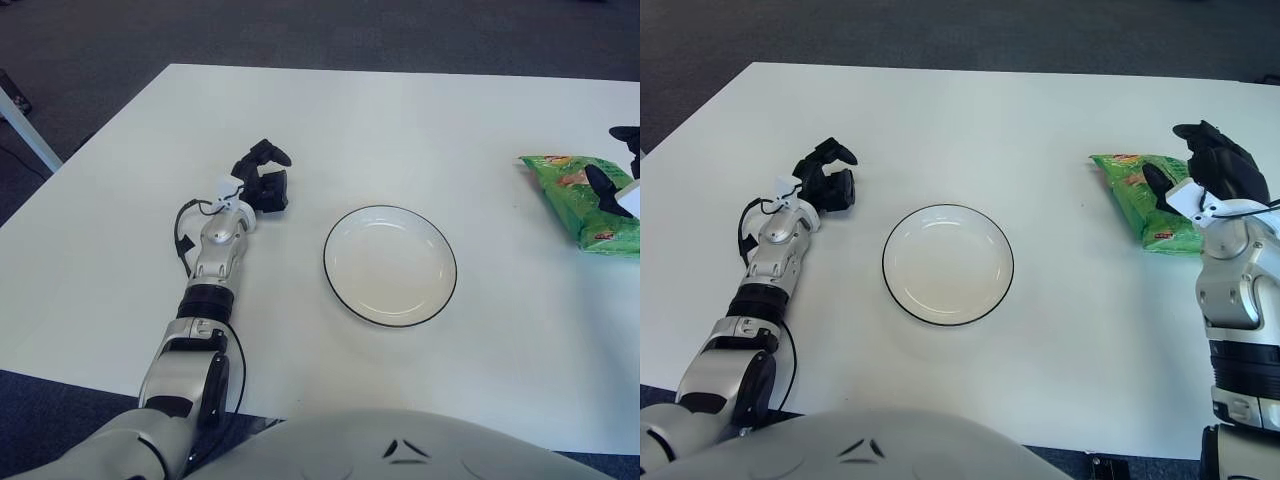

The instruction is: Put the snack into the plate.

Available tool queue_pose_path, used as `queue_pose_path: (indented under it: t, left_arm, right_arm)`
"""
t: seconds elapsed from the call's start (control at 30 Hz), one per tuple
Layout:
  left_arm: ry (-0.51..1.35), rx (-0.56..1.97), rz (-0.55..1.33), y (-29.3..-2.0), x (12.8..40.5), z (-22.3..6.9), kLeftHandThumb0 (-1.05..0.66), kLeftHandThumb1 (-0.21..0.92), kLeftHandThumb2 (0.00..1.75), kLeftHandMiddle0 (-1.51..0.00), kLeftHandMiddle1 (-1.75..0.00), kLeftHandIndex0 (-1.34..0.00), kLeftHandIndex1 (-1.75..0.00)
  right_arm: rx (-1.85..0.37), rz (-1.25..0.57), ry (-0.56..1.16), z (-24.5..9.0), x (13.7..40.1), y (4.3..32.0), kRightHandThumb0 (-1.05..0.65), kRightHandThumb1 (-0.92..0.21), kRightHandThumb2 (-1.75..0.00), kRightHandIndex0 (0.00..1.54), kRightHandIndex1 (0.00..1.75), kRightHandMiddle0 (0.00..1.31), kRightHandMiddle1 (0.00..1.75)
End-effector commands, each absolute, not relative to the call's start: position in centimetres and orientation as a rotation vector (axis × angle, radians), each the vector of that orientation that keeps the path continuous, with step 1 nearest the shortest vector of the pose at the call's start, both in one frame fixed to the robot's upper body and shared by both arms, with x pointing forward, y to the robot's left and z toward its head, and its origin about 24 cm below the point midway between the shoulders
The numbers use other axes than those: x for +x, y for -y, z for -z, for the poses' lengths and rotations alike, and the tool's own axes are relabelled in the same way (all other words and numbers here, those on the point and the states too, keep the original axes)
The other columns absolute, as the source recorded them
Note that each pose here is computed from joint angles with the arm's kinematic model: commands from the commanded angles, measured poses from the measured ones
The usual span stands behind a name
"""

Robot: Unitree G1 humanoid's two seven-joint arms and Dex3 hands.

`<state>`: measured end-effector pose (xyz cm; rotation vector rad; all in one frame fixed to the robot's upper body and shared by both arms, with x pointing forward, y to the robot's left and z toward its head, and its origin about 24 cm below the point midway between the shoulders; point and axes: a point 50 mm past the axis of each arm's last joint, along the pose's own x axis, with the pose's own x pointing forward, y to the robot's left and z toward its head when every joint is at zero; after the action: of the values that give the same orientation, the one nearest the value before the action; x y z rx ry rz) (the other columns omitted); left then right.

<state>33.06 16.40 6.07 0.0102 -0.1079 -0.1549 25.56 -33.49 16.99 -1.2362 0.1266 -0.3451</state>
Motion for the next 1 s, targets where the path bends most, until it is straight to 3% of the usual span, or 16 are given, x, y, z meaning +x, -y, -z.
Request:
queue_pose_path:
  t: [0.0, 0.47, 0.97]
  left_arm:
    - [-0.036, 0.009, 0.138, -17.1, 31.7, -2.9, -0.46, 0.38, 1.24, -1.15, -1.75, -0.56, -1.75]
    - [-0.028, 0.020, 0.140, -17.1, 31.7, -3.0, -0.46, 0.38, 1.24, -1.18, -1.75, -0.56, -1.75]
    - [-0.020, 0.034, 0.140, -17.2, 31.6, -3.1, -0.46, 0.38, 1.24, -1.19, -1.75, -0.56, -1.75]
  right_arm:
    - [-1.289, 0.316, -0.165, -16.1, 25.6, 34.2, -0.96, -0.92, -0.99, 0.04, 0.02, 0.00, 0.58]
    - [-1.240, 0.251, -0.315, -11.9, 26.8, 36.4, -0.98, -0.92, -1.00, 0.05, 0.03, 0.00, 0.65]
    - [-1.259, 0.049, -0.453, -8.6, 27.1, 36.2, -1.00, -0.92, -1.00, 0.00, 0.00, 0.00, 0.66]
